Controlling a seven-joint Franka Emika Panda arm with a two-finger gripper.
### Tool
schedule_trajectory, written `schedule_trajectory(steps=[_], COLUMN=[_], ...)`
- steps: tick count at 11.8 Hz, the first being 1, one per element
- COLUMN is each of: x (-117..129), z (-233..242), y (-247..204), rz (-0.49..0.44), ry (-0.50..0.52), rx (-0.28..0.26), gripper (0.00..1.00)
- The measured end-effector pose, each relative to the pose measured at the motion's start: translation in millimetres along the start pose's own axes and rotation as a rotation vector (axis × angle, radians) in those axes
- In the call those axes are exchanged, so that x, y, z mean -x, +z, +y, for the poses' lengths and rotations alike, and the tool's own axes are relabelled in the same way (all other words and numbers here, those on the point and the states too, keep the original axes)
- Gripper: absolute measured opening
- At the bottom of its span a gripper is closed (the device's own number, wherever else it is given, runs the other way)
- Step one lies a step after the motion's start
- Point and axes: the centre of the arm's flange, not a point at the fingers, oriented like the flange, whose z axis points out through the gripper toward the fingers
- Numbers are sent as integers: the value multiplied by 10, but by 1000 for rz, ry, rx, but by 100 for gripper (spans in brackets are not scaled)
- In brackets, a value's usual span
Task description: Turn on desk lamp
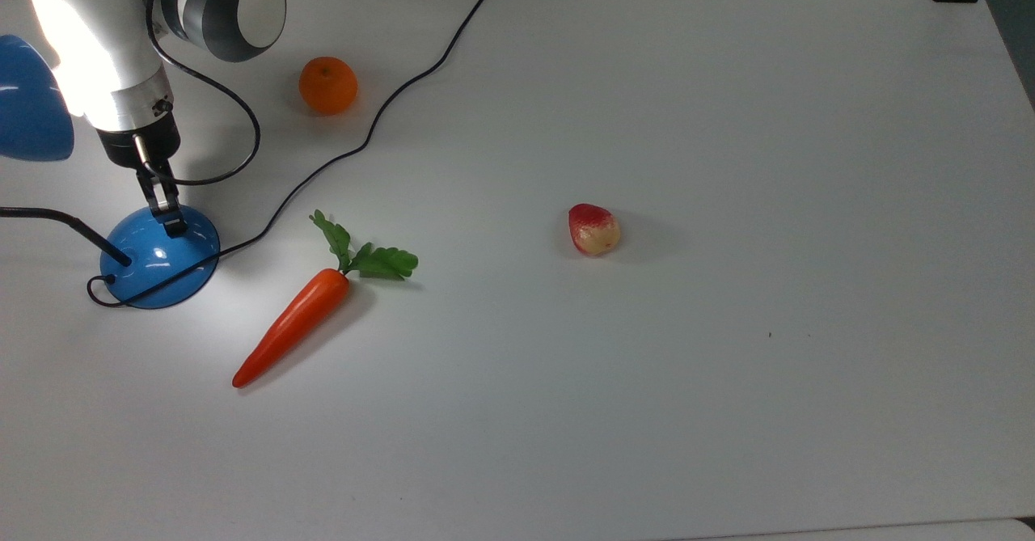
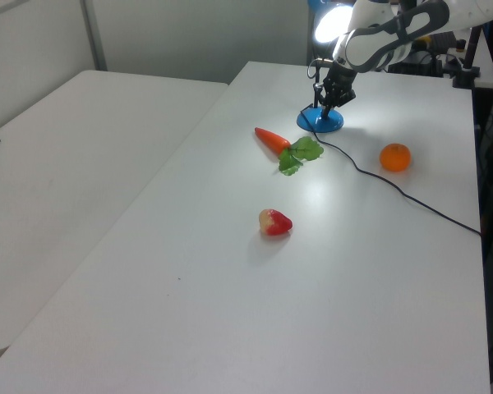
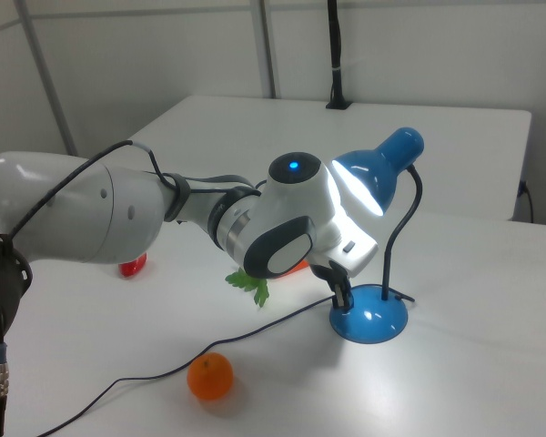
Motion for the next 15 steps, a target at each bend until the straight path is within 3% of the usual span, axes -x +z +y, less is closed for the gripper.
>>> schedule_trajectory(steps=[10,15], x=[151,488], z=[109,-4], y=[-271,-566], rz=[-39,-46], ry=[-54,-198], rx=[33,24], gripper=[1,1])
